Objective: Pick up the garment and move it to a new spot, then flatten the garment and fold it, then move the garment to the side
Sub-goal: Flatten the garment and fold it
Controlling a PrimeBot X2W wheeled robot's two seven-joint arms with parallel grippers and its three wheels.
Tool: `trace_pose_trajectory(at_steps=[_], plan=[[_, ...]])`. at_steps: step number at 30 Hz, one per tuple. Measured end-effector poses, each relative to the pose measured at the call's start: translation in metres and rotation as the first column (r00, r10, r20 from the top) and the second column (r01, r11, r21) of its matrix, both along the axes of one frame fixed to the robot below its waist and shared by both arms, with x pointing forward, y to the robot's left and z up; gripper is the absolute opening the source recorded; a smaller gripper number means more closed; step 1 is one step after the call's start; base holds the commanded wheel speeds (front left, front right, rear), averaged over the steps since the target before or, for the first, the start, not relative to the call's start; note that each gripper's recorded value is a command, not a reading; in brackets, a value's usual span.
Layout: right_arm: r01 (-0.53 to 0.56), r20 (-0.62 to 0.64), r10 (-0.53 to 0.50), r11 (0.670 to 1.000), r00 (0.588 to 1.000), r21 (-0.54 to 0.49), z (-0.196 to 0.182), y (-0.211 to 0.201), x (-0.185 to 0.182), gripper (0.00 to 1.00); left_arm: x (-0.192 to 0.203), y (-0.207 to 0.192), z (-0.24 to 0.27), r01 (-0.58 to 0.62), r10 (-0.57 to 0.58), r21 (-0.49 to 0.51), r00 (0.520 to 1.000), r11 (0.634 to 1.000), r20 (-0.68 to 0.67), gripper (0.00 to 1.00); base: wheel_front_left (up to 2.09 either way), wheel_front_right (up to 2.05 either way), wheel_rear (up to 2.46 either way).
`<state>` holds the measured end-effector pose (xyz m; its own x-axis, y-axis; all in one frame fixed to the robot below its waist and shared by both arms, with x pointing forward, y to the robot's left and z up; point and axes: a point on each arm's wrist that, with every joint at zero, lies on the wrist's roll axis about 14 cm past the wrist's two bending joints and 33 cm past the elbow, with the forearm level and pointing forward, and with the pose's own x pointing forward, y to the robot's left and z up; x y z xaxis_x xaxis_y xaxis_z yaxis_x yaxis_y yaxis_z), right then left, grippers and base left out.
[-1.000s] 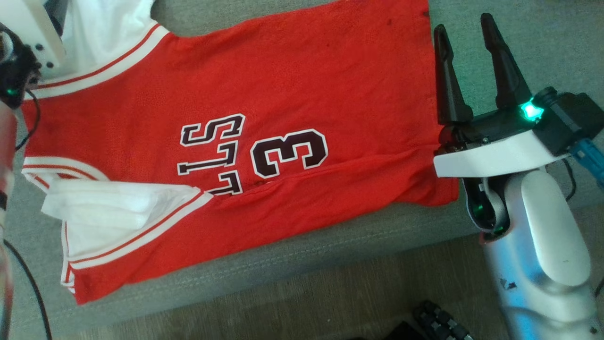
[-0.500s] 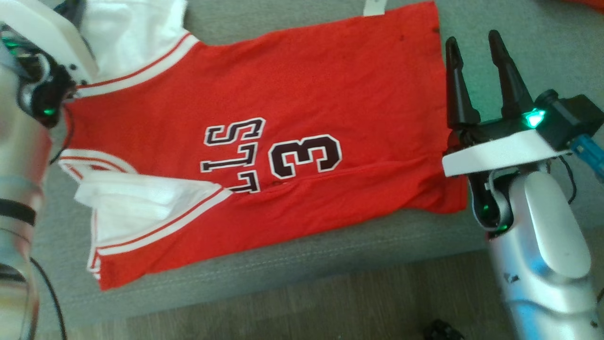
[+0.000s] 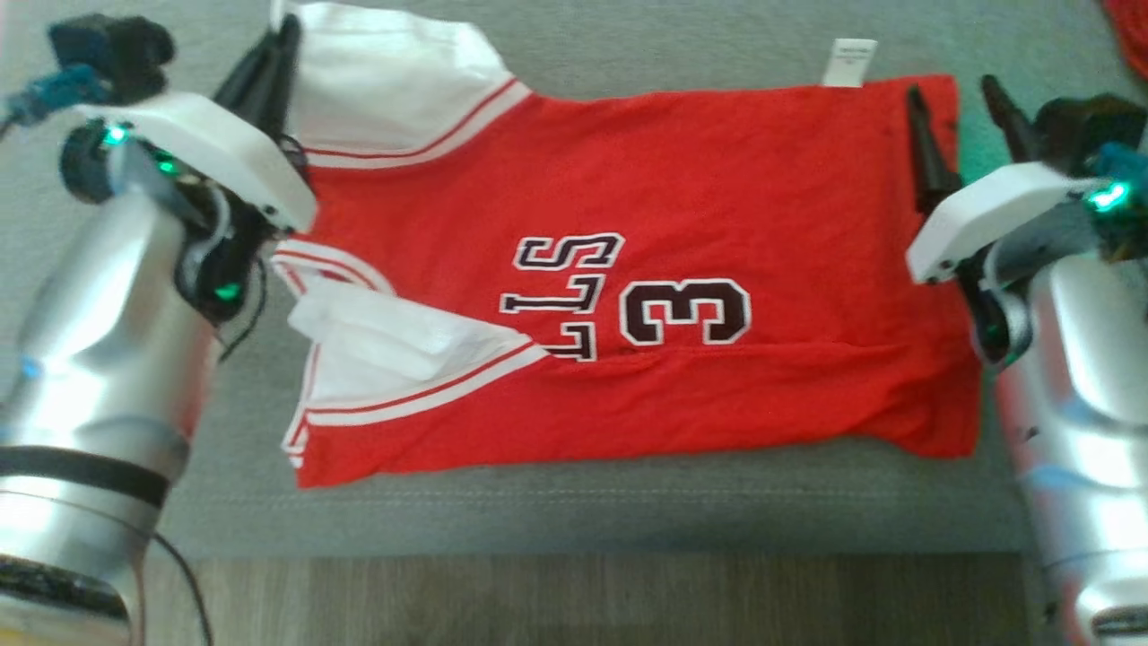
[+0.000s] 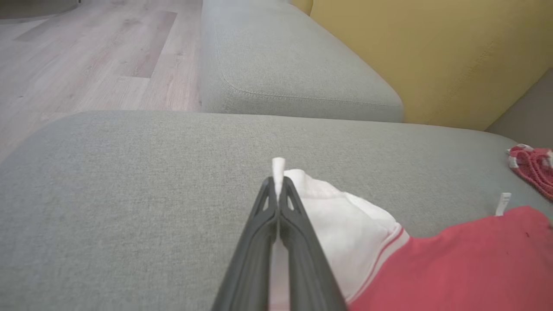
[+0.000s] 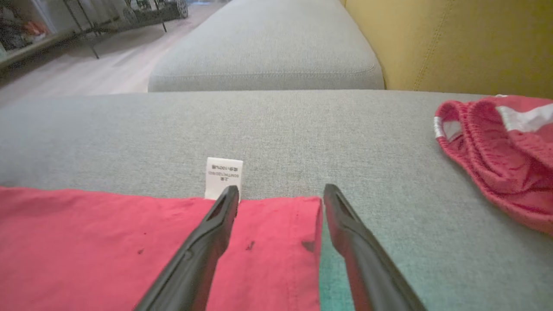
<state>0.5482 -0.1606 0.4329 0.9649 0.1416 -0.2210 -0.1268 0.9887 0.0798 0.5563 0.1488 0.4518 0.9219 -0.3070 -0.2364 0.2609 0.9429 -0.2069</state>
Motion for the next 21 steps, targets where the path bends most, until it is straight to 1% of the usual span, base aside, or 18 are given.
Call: trace_pose_trajectory(at_steps=[2, 7, 14, 18, 21], plan=[[-0.016, -0.030, 0.015, 0.999, 0.999, -0.043, -0.004, -0.001, 0.008, 1.00, -0.006, 0.001, 0.005, -0.006, 0.006, -0.006, 1.000, 1.000, 0.021, 0.00, 0.00, 0.00, 0.00], [-0.055, -0.099, 0.045, 0.994, 0.994, -0.100, -0.014, 0.003, 0.023, 1.00, -0.016, 0.008, 0.010, -0.028, 0.029, -0.006, 0.998, 1.000, 0.052, 0.00, 0.00, 0.00, 0.00], [-0.059, -0.204, 0.034, 0.991, 0.978, -0.119, -0.035, 0.000, 0.030, 1.00, -0.023, 0.007, 0.002, -0.029, 0.029, -0.015, 0.999, 0.999, 0.041, 0.00, 0.00, 0.00, 0.00], [-0.058, -0.248, 0.025, 0.990, 0.968, -0.125, -0.045, -0.004, 0.029, 1.00, -0.022, 0.007, 0.000, -0.031, 0.031, -0.014, 0.999, 0.999, 0.037, 0.00, 0.00, 0.00, 0.00], [-0.054, -0.258, 0.020, 0.990, 0.966, -0.127, -0.046, -0.006, 0.030, 1.00, -0.022, 0.007, -0.001, -0.031, 0.031, -0.014, 0.999, 0.999, 0.034, 0.00, 0.00, 0.00, 0.00]])
